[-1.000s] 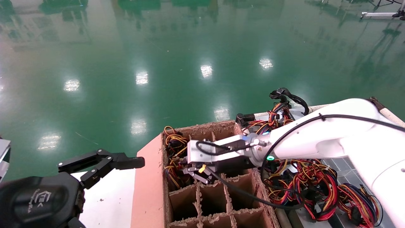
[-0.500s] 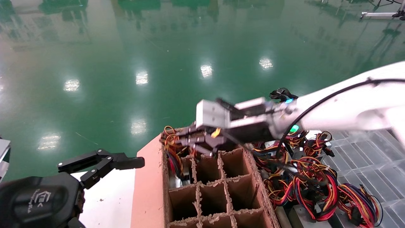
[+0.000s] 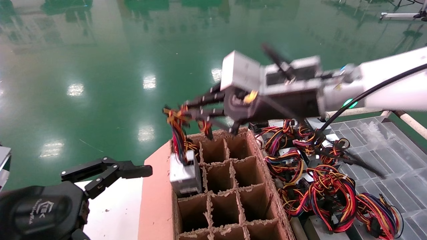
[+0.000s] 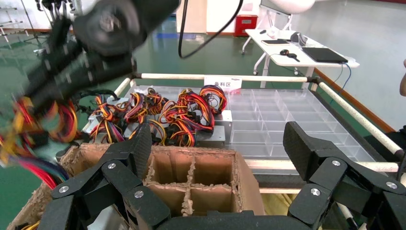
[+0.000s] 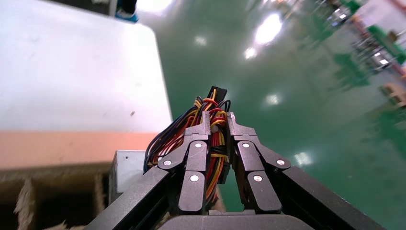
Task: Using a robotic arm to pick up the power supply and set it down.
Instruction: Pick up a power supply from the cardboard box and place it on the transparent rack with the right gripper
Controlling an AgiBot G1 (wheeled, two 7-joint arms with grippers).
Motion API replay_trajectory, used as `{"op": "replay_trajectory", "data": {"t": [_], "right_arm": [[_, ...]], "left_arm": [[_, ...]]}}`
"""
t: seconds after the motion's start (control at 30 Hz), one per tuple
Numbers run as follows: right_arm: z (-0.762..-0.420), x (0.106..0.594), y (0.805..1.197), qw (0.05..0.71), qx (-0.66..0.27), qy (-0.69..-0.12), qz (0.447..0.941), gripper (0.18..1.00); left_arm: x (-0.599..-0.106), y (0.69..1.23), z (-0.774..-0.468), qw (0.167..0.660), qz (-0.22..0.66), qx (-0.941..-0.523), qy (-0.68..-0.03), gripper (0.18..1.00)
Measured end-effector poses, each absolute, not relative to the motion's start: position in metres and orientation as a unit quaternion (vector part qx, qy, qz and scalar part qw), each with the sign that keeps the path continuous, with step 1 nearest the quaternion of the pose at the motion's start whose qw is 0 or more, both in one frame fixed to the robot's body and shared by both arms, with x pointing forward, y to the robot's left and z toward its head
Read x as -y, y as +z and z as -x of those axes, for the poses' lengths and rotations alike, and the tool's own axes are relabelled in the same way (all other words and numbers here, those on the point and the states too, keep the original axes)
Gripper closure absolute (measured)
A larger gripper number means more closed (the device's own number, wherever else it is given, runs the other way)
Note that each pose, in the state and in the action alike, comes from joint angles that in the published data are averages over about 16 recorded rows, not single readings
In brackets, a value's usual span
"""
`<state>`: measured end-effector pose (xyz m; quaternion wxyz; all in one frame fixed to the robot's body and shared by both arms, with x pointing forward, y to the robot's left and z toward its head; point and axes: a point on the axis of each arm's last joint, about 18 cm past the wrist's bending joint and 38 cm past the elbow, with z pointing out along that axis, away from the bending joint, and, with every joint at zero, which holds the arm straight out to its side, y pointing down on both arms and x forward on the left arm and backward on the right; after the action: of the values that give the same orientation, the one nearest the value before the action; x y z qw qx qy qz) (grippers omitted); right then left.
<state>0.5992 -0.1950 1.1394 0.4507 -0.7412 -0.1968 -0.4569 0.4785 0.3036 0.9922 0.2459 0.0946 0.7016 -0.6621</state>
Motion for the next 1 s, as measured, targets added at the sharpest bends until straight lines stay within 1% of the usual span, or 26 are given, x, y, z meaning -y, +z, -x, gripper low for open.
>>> {"op": "replay_trajectory", "data": {"t": [0.27, 0.5, 0.77, 1.0], "right_arm": [[-0.565, 0.219, 1.187, 0.463, 0.193, -0.494, 0.710, 0.942], [-0.538, 0.258, 1.223, 0.456, 0.180, -0.534, 0.689, 0.942], [-0.510, 0.321, 1.252, 0.420, 0.149, -0.582, 0.680, 0.943], [-0.488, 0.381, 1.262, 0.368, 0.112, -0.617, 0.686, 0.943]], "left_arm": [[-0.304, 0.992, -0.479, 0.246, -0.095, -0.702, -0.662, 0.184], [-0.304, 0.992, -0.479, 0.246, -0.095, -0.702, -0.662, 0.184], [-0.304, 0.992, -0.479, 0.246, -0.095, -0.702, -0.662, 0.184], [-0.304, 0.992, -0.479, 0.246, -0.095, -0.702, -0.662, 0.184]]}}
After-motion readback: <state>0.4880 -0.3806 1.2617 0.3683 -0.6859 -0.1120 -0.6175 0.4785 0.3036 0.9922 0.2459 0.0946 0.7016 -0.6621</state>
